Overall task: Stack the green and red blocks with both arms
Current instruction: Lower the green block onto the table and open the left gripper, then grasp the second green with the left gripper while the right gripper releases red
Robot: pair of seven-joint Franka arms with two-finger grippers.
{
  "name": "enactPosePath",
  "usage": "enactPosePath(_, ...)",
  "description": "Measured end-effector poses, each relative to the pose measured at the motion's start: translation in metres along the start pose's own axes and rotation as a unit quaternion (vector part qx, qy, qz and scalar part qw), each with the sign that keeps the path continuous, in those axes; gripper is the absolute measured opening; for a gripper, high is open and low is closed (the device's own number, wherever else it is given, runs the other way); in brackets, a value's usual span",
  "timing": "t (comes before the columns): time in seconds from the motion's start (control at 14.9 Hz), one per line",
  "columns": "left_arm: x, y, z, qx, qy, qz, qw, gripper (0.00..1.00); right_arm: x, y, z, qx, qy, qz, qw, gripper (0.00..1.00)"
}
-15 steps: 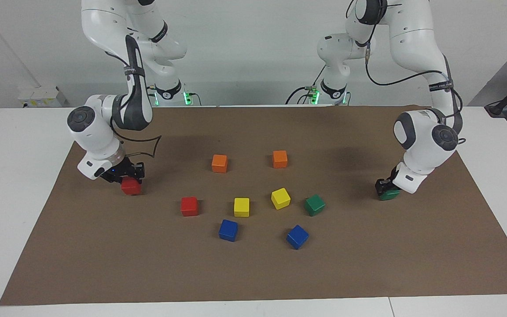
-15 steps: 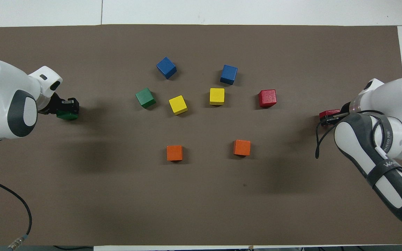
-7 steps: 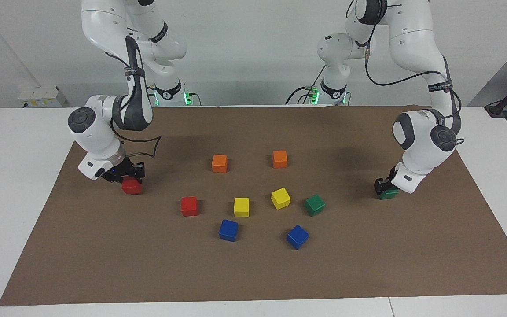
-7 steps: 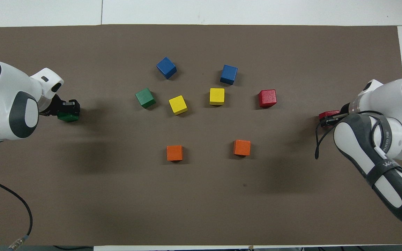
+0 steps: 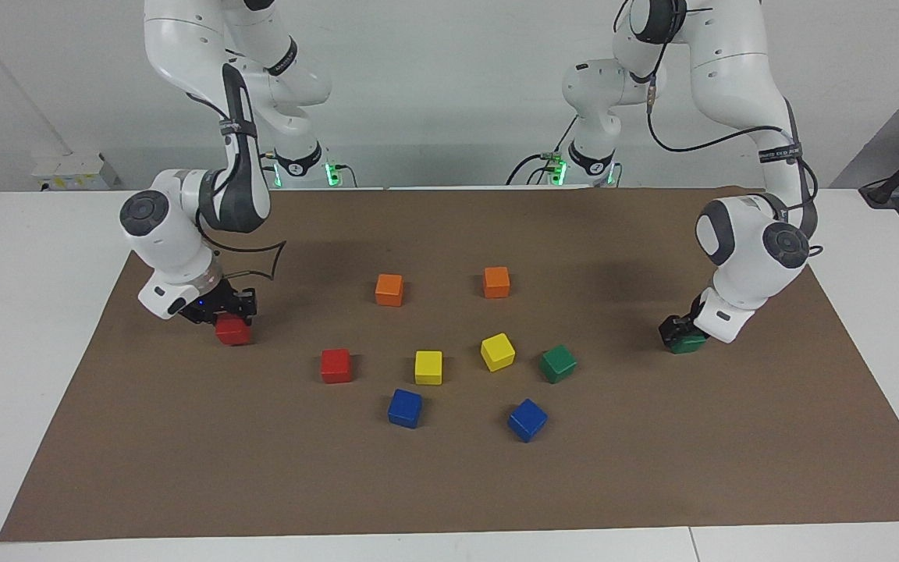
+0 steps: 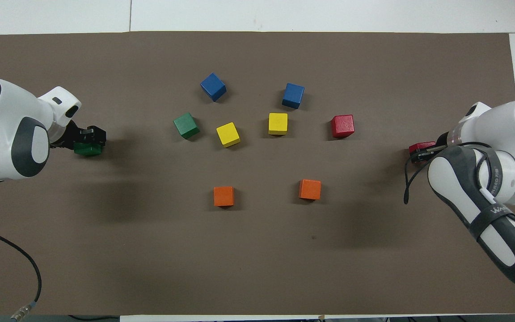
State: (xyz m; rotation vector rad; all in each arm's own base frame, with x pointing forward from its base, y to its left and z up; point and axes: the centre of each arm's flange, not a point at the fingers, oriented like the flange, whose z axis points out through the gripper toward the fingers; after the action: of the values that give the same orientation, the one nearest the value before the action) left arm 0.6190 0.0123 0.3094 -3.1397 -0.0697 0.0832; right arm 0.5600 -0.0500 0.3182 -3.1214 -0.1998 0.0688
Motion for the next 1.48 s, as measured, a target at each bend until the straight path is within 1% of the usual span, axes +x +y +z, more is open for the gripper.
enactPosePath(0.07,0.003,0.000,-0.006,0.000,0.005,0.000,1.000,1.00,0.000,0.000,0.000,0.000,0.000,0.000,1.000,0.56)
enactPosePath(0.27,0.017,0.010,-0.042,-0.007,0.012,-0.013,1.000,1.00,0.000,0.001,0.000,-0.001,0.000,0.000,1.000,0.56)
enactPosePath(0.4,0.027,0.037,-0.076,-0.018,0.015,-0.053,0.998,1.00,-0.001,0.003,0.000,-0.004,-0.001,0.001,1.000,0.56)
enactPosePath(0.54,0.031,0.084,-0.097,-0.022,0.023,-0.097,0.995,1.00,-0.001,0.004,0.002,-0.006,-0.002,0.002,1.000,0.56)
enactPosePath(0.74,0.023,0.162,-0.095,-0.024,0.021,-0.136,0.990,1.00,-0.001,0.012,0.005,-0.008,0.001,0.008,1.000,0.56)
enactPosePath(0.94,0.013,0.212,-0.081,-0.020,0.012,-0.139,0.990,1.00,-0.002,0.018,0.006,-0.008,0.000,0.013,1.000,0.56)
enactPosePath(1.08,0.010,0.234,-0.068,-0.018,0.008,-0.160,0.987,1.00,-0.003,0.019,0.007,-0.008,0.000,0.014,1.000,0.56)
enactPosePath(1.28,0.008,0.260,-0.056,-0.022,0.015,-0.175,0.984,1.00,-0.003,0.019,0.008,-0.007,-0.001,0.014,1.000,0.56)
enactPosePath(1.48,0.006,0.270,-0.049,-0.022,0.021,-0.183,0.983,1.00,-0.005,0.023,0.009,-0.007,-0.002,0.018,1.000,0.56)
